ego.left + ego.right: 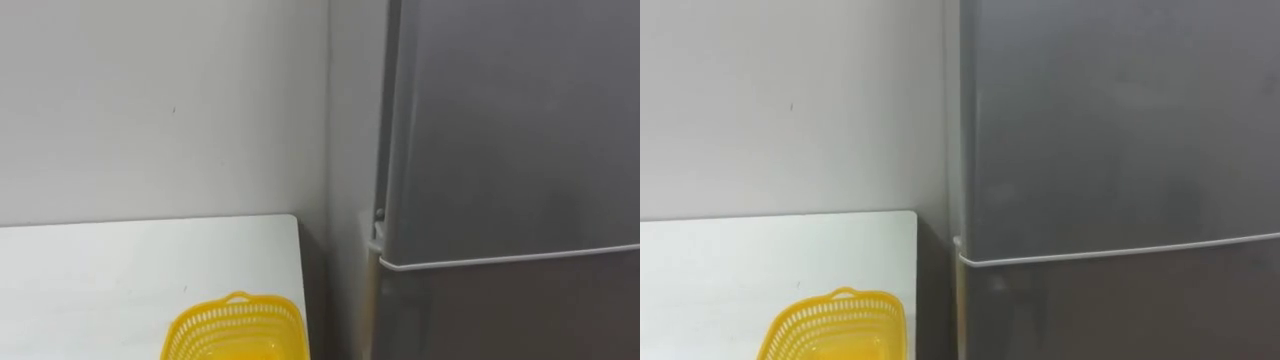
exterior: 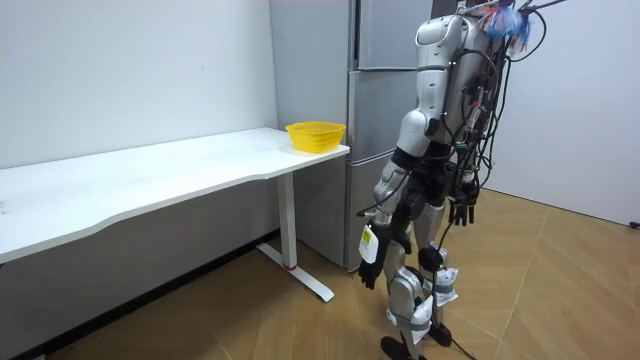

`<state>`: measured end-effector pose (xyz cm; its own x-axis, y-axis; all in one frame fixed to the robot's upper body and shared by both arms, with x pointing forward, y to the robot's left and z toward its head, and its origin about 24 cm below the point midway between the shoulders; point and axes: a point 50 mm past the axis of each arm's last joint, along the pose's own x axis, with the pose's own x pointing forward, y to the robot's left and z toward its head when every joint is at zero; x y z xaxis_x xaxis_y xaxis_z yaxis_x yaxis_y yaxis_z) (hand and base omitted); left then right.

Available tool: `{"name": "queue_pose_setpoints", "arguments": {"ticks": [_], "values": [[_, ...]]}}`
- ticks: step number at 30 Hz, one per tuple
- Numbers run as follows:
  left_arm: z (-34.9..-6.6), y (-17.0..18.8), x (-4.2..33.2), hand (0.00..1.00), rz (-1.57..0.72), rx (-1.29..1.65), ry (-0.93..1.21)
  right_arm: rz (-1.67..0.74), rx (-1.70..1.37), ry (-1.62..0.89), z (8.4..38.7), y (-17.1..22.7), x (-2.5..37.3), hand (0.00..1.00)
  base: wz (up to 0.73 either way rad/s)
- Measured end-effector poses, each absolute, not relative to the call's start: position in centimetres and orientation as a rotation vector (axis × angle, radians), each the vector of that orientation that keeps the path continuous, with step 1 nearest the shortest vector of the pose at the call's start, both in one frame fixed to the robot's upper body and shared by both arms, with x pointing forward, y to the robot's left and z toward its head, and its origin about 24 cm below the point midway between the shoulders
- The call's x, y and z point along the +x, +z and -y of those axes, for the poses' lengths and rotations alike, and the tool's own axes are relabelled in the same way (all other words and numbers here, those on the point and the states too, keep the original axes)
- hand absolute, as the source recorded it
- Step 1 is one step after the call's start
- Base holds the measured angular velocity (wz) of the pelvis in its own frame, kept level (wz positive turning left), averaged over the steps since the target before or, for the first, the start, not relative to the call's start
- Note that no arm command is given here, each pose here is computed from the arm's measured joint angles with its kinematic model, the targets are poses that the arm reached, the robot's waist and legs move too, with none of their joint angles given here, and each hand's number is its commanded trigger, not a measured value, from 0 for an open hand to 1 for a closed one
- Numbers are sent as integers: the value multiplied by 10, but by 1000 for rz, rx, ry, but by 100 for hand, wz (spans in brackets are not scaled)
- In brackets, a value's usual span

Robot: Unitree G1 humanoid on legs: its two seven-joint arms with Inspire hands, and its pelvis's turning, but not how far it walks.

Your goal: Retrieve from the upper fridge

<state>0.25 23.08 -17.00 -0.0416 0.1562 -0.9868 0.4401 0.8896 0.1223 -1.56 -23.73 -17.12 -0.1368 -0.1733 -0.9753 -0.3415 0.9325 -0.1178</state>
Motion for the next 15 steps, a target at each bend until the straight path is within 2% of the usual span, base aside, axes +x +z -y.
{"name": "queue_pose_setpoints", "arguments": {"ticks": [8,11,15], "values": [[-235,-169,1,0,-1592,371,-38,-1708,-387,128,239,-171,-14,0,0],[-238,-169,0,0,-1571,295,109,-1693,-379,84,241,-171,-11,0,0],[-253,-164,11,0,-1474,131,451,-1672,-386,33,246,-170,-6,0,3]]}}
